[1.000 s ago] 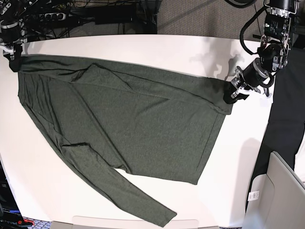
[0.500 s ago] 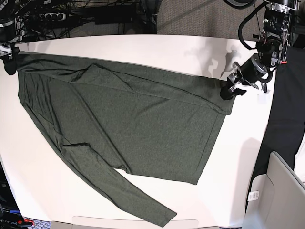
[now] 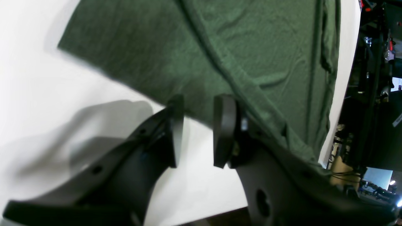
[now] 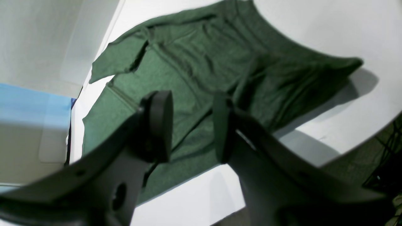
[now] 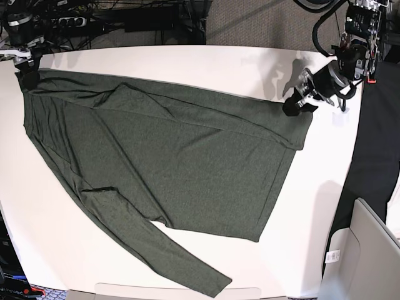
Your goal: Fold the T-shirt properly
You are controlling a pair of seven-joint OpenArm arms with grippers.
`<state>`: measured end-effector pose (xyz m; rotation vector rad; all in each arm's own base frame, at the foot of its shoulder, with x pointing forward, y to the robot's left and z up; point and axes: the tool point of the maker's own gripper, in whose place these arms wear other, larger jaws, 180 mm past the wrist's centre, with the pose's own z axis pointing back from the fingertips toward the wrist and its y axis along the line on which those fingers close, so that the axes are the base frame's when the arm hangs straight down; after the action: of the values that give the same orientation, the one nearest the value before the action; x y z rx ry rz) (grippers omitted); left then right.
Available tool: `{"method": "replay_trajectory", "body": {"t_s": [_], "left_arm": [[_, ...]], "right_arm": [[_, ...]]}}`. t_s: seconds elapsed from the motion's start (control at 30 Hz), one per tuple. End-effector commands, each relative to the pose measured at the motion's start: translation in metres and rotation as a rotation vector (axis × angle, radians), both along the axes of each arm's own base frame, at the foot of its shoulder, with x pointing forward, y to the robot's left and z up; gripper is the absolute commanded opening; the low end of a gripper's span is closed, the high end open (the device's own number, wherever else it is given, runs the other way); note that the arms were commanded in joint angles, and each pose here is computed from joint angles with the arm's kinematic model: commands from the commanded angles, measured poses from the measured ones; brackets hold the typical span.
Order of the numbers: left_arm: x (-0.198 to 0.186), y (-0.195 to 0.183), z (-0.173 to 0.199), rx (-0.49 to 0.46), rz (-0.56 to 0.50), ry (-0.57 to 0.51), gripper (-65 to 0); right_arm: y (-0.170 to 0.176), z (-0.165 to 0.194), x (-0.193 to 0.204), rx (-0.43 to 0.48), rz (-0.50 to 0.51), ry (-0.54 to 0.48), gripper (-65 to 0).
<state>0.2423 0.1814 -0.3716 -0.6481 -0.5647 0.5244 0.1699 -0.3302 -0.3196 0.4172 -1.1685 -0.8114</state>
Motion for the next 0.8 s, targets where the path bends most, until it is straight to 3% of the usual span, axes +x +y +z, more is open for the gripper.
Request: {"method": "replay_trajectory", "body": {"t_s": [0.0, 0.4, 0.77], "left_arm": [[0.004, -0.002, 0.008, -0.022, 0.005, -0.022, -48.4], [-0.002, 0.006, -0.013, -0.139, 0.205, 0.009, -48.2], [-0.009, 0.007, -0.033, -0.162, 0.249, 0.062, -48.2]], "right_arm": [[-0.003, 0.015, 0.005, -0.025, 0.000, -0.052, -42.7], [0.000, 0.012, 0.005, -0.016, 0.005, -0.047, -42.7], [0.000, 0.012, 0.004, -0.014, 0.002, -0.045, -42.7]]}}
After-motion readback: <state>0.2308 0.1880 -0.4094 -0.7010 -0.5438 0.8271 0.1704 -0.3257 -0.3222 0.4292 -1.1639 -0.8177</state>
